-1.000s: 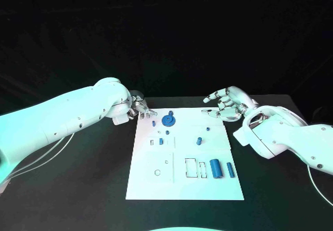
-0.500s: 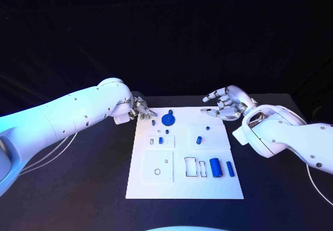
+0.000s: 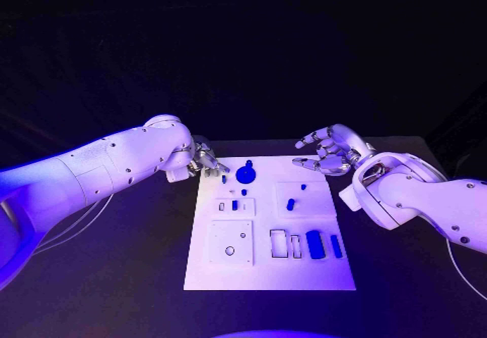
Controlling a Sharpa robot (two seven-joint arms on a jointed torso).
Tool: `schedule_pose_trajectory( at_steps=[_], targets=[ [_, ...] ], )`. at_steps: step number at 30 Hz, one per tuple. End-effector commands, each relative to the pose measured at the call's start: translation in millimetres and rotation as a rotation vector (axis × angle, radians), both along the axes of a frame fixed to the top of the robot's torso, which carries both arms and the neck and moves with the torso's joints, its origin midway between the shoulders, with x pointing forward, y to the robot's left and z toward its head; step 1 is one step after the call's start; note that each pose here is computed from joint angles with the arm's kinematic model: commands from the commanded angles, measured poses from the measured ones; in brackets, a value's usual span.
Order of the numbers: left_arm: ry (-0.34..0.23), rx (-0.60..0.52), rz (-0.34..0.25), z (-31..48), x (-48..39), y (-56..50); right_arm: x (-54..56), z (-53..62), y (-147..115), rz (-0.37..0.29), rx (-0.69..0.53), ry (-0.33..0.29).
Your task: Assemble the parts on the task board
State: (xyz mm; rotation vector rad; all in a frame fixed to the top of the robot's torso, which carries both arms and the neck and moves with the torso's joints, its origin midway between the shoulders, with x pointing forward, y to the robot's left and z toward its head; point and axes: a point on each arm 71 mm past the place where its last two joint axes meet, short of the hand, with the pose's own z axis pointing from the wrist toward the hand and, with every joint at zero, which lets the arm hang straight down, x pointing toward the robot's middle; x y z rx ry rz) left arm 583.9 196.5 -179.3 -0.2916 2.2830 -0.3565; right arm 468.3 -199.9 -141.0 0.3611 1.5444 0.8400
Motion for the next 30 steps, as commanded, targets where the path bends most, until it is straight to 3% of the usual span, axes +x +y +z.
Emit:
schedule_pose_trajectory(
  at_steps=[1, 30],
  targets=[
    [0.024, -0.016, -0.033, -1.5, -1.6, -5.2, -0.4, -0.3, 1.8, 0.017, -0.005, -0.001],
    [0.048, -0.010, -0.043, -8.6, -1.5, -10.5, -0.3, -0.5, 3.0, 0.019, -0.005, 0.000]
  ],
)
